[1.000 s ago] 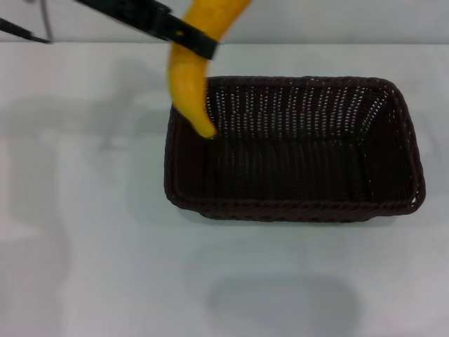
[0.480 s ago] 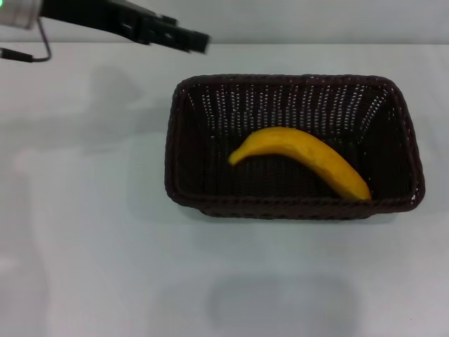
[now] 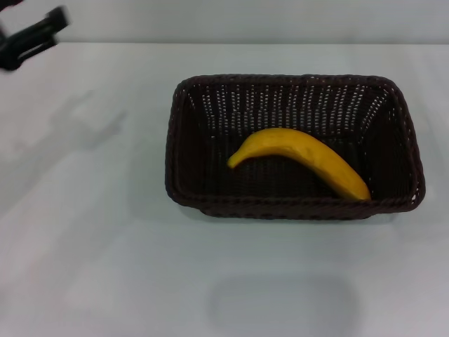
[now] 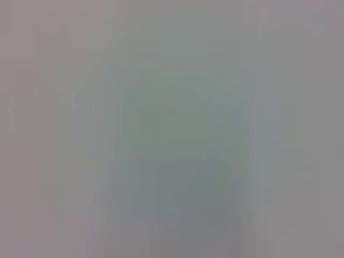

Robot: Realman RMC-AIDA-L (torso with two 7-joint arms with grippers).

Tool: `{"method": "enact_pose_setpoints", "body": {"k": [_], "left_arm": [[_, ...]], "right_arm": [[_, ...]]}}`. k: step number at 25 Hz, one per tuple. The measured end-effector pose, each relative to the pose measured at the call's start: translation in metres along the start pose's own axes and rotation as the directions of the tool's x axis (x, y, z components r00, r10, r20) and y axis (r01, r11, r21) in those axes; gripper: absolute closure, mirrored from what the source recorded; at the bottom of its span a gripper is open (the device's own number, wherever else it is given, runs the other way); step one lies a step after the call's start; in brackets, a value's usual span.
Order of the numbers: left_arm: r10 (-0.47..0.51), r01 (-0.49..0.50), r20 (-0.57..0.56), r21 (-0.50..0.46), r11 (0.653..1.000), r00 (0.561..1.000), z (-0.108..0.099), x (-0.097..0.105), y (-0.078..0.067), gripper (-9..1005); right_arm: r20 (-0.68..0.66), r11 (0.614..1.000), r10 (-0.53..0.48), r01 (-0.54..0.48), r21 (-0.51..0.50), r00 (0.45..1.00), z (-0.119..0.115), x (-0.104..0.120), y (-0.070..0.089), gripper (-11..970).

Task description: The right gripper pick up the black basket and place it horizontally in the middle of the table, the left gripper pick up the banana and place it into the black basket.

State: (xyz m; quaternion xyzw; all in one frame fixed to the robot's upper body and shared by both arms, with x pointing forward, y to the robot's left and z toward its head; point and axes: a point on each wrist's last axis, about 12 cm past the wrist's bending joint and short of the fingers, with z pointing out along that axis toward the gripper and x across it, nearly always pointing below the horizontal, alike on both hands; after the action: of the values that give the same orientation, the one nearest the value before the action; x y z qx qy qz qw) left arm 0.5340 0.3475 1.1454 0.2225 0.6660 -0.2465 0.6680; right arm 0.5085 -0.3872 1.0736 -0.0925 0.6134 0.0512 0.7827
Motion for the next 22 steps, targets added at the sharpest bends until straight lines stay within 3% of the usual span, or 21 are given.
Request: {"method": "enact_pose_setpoints", "body": {"k": [5,10,15,22], "left_arm": [[0.029,0.016,0.194,-0.227,0.974,0.981,-0.051,0.062,-0.015,120],[0.132,-0.017,0.223,-0.455,0.890,0.966,-0.081,0.106,-0.045,121],[0.119,0.038,0.223,-0.592,0.805,0.968,-0.088,0.123,-0.056,121],[0.120,0.060,0.253,-0.607,0.793,0.960,-0.083,0.121,-0.056,121]], "right_arm": [[-0.012,1.000,0.021,-0.021,0.014,1.000,-0.008,0.007,0.006,103],[-0.035,0.999,0.032,-0.031,0.018,0.999,-0.008,0.013,0.012,103],[-0.063,0.999,-0.006,0.008,0.038,0.998,-0.004,0.020,0.017,103],[-0.056,0.994,0.000,0.006,0.107,0.998,-0.011,0.022,0.013,103]]}}
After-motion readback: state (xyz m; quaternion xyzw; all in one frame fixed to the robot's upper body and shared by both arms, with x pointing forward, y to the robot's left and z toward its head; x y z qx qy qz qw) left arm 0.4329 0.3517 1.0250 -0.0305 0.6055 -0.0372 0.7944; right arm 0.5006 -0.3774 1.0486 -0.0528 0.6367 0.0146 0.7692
